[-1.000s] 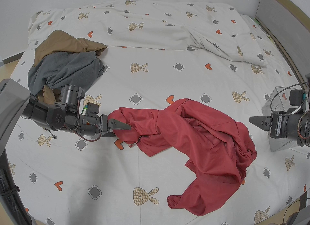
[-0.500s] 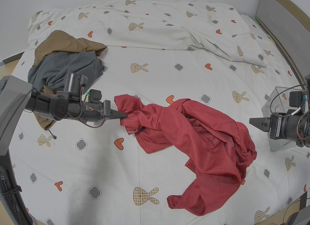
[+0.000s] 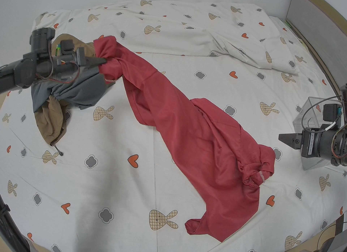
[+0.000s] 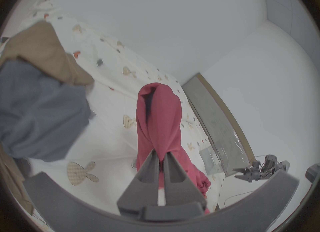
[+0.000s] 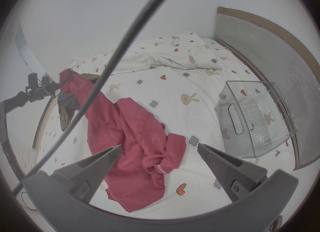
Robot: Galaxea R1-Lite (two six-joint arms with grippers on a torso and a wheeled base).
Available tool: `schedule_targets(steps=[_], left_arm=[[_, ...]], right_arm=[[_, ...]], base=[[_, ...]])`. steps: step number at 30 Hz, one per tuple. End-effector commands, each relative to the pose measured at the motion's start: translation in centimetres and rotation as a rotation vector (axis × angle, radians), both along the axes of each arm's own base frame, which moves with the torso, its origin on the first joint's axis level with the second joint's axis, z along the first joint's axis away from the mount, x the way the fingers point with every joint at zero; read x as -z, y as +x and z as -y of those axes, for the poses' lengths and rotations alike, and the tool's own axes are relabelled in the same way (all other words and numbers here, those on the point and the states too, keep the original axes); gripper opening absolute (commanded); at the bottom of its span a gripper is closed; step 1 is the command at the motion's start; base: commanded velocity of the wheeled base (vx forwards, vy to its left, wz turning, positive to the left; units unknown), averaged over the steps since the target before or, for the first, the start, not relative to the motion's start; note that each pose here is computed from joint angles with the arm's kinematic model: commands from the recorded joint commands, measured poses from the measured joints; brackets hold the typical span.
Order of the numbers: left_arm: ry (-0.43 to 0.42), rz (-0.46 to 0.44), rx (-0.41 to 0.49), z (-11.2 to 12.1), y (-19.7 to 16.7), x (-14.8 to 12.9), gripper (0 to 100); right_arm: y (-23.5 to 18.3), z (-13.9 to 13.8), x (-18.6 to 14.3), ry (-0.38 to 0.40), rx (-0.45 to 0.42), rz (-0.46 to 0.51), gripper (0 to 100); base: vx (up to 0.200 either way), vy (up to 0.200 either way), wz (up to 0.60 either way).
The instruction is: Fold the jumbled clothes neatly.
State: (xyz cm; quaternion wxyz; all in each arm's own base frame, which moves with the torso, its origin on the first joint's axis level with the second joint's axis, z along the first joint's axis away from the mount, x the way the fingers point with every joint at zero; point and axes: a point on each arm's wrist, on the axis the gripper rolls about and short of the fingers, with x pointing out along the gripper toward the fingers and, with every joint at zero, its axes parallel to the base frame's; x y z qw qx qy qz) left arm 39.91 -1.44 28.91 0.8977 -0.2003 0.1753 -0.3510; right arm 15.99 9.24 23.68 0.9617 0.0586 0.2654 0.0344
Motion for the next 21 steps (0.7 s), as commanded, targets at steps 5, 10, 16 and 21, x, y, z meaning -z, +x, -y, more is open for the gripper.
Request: schedule_targets(steps=[5, 10, 16, 21], left_arm=[[0.009, 0.100, -0.153, -4.2, -2.0, -4.6, 0], [0.017, 0.118, -0.192, -4.1, -3.4, -5.7, 0], [0.022, 0.079, -0.188, -3.6, -6.8, -6.1, 0], [0.025, 0.071, -0.194, -3.3, -10.2, -6.3, 0]], right_arm=[[0.1, -0.1, 0.7, -0.008, -0.010, -0.029, 100], [1.1, -1.1, 1.9, -0.037, -0.030, -0.082, 100], [3.7, -2.7, 4.9, -0.101, -0.026, -0.203, 100], [6.2, -3.7, 7.4, -0.030, -0.058, -0.274, 100]], base=[[0.000, 0.000, 0.00], [0.000, 0.000, 0.00], [0.000, 0.000, 0.00], [0.000, 0.000, 0.00]])
